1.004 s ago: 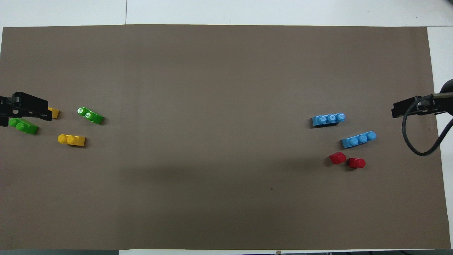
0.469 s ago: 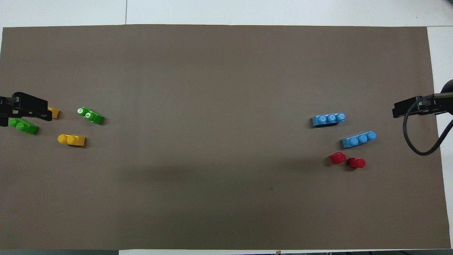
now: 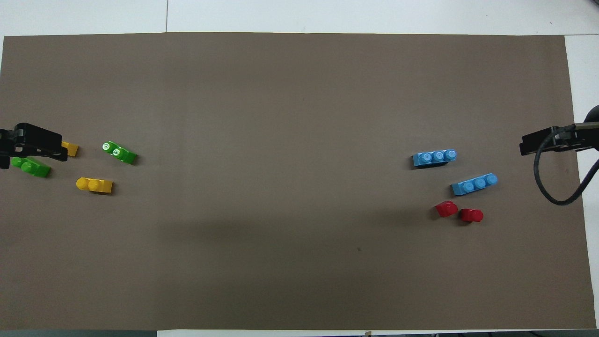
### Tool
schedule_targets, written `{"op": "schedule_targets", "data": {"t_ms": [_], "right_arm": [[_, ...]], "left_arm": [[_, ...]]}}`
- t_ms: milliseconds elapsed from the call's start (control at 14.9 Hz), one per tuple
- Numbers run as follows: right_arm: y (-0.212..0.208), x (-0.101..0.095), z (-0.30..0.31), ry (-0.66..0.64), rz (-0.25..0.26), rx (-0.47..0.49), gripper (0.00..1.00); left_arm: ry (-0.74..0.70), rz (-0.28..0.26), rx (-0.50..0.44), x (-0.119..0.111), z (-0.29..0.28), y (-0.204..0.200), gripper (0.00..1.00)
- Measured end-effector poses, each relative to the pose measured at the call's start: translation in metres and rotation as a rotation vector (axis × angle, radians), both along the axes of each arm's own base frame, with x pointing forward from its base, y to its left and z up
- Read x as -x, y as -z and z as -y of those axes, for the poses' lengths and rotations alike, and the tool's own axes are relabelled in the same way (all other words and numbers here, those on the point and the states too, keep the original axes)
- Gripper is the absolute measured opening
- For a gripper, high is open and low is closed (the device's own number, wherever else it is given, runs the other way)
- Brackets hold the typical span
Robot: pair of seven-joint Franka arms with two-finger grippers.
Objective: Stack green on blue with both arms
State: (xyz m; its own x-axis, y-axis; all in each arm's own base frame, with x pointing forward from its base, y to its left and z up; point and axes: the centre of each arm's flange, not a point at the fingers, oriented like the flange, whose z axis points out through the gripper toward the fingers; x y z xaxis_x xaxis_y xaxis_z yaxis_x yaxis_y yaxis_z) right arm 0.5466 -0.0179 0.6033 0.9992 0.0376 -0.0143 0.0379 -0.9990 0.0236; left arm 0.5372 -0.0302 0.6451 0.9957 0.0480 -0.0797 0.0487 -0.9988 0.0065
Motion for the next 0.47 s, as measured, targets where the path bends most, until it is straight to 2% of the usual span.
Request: {"op": "schedule_targets", "data": {"t_ms": [201, 469], "right_arm": [[-0.004, -0.005, 0.003, 0.063, 0.05, 0.001, 1.0], [0.003, -0.012, 0.003, 0.232, 0.081, -0.004, 1.0]], "left_arm": [[-0.032, -0.008, -0.003, 0.001, -0.002, 0.005, 1.0], [-0.222, 0.0, -0.017, 0.004, -0.004, 0.02, 1.0]]}}
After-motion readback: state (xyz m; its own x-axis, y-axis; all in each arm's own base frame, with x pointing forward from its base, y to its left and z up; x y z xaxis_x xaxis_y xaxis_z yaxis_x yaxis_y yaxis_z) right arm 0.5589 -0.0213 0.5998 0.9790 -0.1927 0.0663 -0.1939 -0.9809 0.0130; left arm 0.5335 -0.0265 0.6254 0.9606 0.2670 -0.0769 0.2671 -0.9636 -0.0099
